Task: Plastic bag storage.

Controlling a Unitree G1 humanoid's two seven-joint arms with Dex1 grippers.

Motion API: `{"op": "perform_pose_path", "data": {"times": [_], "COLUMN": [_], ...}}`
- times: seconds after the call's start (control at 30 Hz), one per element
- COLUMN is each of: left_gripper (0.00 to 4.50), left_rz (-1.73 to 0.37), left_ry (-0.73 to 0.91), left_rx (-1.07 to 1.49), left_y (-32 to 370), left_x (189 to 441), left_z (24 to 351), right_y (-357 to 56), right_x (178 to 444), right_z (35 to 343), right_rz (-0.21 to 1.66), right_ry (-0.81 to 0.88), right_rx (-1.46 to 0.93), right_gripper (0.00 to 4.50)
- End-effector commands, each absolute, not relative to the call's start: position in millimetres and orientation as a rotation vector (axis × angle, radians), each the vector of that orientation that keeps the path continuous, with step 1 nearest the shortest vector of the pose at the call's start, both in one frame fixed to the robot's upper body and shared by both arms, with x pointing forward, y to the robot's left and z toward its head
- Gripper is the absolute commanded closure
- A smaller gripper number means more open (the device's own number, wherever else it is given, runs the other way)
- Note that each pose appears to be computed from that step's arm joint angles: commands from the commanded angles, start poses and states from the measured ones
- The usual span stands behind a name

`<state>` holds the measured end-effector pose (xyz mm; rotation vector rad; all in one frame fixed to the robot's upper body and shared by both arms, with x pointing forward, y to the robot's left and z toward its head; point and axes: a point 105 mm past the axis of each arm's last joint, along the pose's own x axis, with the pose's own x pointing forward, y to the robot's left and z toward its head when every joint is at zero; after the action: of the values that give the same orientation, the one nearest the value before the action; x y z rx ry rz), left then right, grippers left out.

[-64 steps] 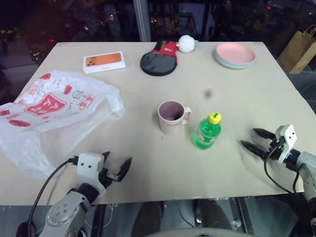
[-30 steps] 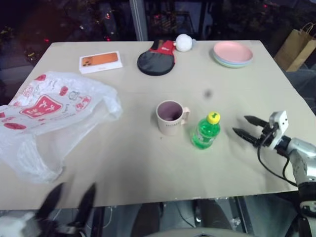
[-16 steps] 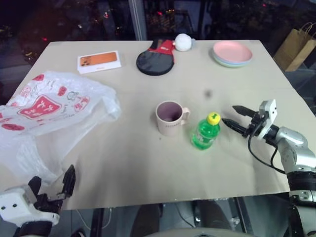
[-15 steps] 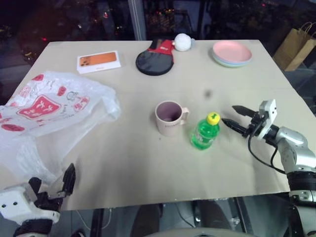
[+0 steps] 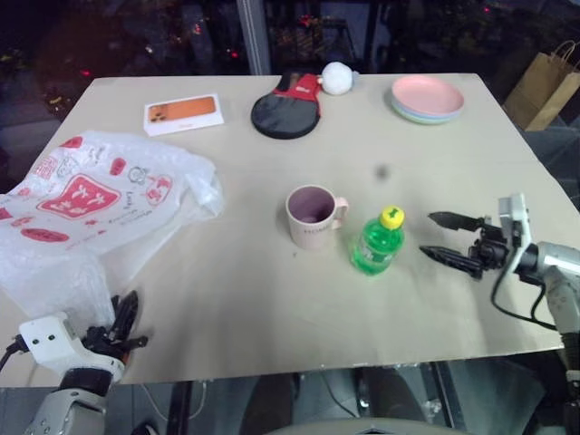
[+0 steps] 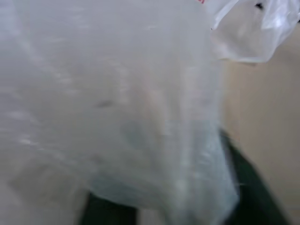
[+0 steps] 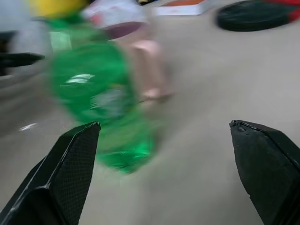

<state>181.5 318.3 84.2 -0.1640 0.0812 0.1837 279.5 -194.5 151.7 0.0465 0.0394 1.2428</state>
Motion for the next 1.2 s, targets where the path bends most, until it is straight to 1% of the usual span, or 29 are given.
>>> {"op": "perform_pose_path", "data": {"times": [0.03, 0.2, 0.3, 0.37, 0.43, 0.5, 0.57, 0.6, 0.7, 0.77, 0.87, 1.0, 1.07, 1.13, 1.2], "left_gripper": [4.44, 4.44, 4.44, 4.44, 4.44, 4.44, 4.44, 4.44, 4.44, 4.44, 4.44, 4.44, 4.44, 4.44, 4.44], "left_rz": [0.147, 0.103, 0.036, -0.003, -0.092, -0.24, -0.333, -0.377, -0.51, -0.558, -0.606, -0.628, -0.593, -0.584, -0.577], "left_ry": [0.057, 0.033, 0.004, -0.016, -0.064, -0.118, -0.139, -0.143, -0.154, -0.155, -0.137, -0.062, -0.022, -0.005, -0.02], "left_rx": [-0.118, -0.125, -0.119, -0.122, -0.136, -0.156, -0.169, -0.168, -0.189, -0.213, -0.237, -0.282, -0.293, -0.322, -0.342], "left_y": [316, 307, 292, 282, 258, 221, 199, 190, 166, 162, 162, 176, 192, 202, 206], "left_x": [186, 199, 217, 229, 250, 268, 275, 277, 275, 271, 262, 238, 225, 212, 208], "left_z": [94, 101, 110, 116, 130, 151, 163, 167, 179, 183, 183, 174, 169, 171, 178], "right_y": [-199, -191, -175, -165, -153, -136, -126, -124, -129, -138, -143, -133, -125, -118, -116], "right_x": [269, 253, 247, 250, 255, 256, 259, 261, 266, 267, 268, 264, 270, 275, 281], "right_z": [181, 200, 209, 214, 217, 232, 239, 238, 214, 197, 181, 159, 148, 136, 134], "right_rz": [1.335, 1.467, 1.517, 1.498, 1.456, 1.435, 1.405, 1.377, 1.312, 1.282, 1.24, 1.227, 1.192, 1.178, 1.148], "right_ry": [-0.014, 0.016, -0.02, -0.06, -0.088, -0.154, -0.172, -0.158, -0.043, 0.031, 0.077, 0.107, 0.11, 0.114, 0.09], "right_rx": [0.011, -0.04, -0.063, -0.076, -0.104, -0.093, -0.096, -0.126, -0.244, -0.268, -0.261, -0.222, -0.206, -0.216, -0.19], "right_gripper": [0.0, 0.0, 0.0, 0.0, 0.0, 0.0, 0.0, 0.0, 0.0, 0.0, 0.0, 0.0, 0.0, 0.0, 0.0]}}
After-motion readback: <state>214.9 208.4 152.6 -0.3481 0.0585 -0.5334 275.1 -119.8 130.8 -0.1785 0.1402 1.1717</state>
